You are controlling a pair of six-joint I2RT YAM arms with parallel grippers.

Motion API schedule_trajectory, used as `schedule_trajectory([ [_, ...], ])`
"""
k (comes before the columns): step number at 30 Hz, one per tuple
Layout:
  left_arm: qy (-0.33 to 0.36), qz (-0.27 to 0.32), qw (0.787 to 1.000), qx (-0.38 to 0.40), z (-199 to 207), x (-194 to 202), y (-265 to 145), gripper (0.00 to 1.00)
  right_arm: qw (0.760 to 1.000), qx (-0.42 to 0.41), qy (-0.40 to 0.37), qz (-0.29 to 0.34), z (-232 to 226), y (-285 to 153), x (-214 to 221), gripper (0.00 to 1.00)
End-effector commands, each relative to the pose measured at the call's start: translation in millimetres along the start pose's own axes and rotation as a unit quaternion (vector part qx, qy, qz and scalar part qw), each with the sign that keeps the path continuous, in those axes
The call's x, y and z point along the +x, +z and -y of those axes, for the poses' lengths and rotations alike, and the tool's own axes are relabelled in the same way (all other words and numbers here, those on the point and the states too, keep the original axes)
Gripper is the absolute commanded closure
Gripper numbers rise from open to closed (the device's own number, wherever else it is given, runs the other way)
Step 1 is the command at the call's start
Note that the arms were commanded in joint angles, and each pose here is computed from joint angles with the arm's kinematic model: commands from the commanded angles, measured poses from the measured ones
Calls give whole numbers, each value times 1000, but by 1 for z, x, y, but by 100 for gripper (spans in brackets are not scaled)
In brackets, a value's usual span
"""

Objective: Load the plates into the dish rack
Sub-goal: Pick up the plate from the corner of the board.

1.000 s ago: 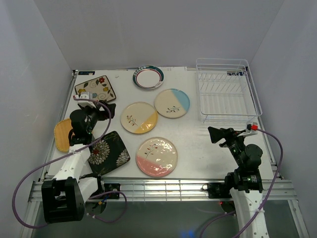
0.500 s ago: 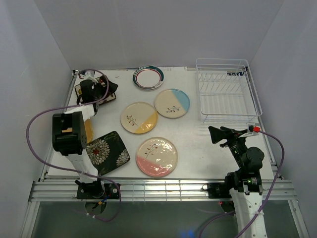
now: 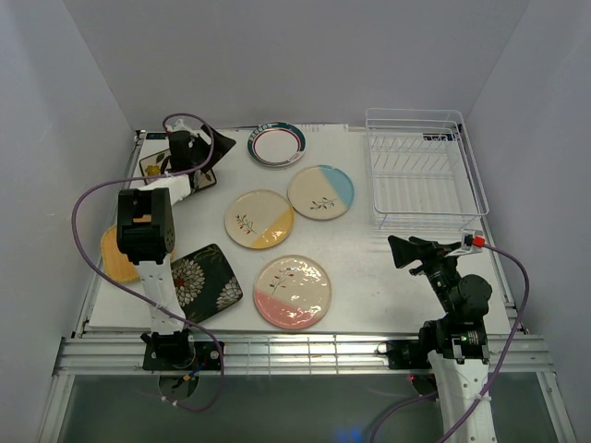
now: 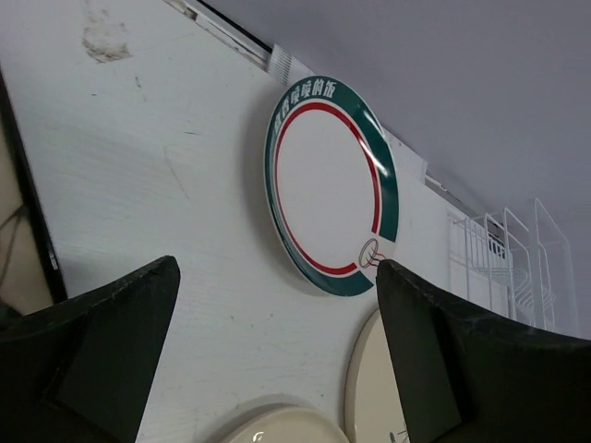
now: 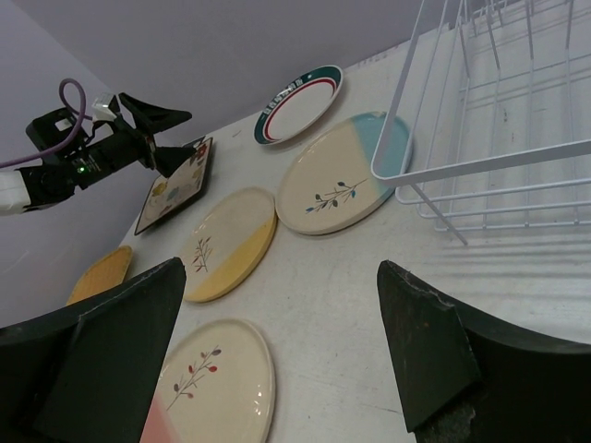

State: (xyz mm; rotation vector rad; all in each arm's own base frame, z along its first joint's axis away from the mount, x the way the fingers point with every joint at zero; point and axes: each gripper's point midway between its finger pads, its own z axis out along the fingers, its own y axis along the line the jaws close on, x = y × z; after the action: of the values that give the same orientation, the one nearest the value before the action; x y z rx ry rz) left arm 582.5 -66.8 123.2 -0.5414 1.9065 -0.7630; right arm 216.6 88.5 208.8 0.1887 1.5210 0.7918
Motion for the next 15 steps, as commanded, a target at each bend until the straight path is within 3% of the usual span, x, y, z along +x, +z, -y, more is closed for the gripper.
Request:
schedule_trajectory([
  [1, -4, -5, 1000, 19, 25, 12, 16, 3, 998, -37, -17, 46, -23, -13, -21, 10],
  [7, -5, -25, 1000, 11, 28, 49, 50, 3, 998, -32, -17, 48, -24, -16, -24, 10],
  [15, -34, -21, 999, 2, 17, 54, 76, 3, 998, -31, -15, 51, -24, -17, -25, 10],
])
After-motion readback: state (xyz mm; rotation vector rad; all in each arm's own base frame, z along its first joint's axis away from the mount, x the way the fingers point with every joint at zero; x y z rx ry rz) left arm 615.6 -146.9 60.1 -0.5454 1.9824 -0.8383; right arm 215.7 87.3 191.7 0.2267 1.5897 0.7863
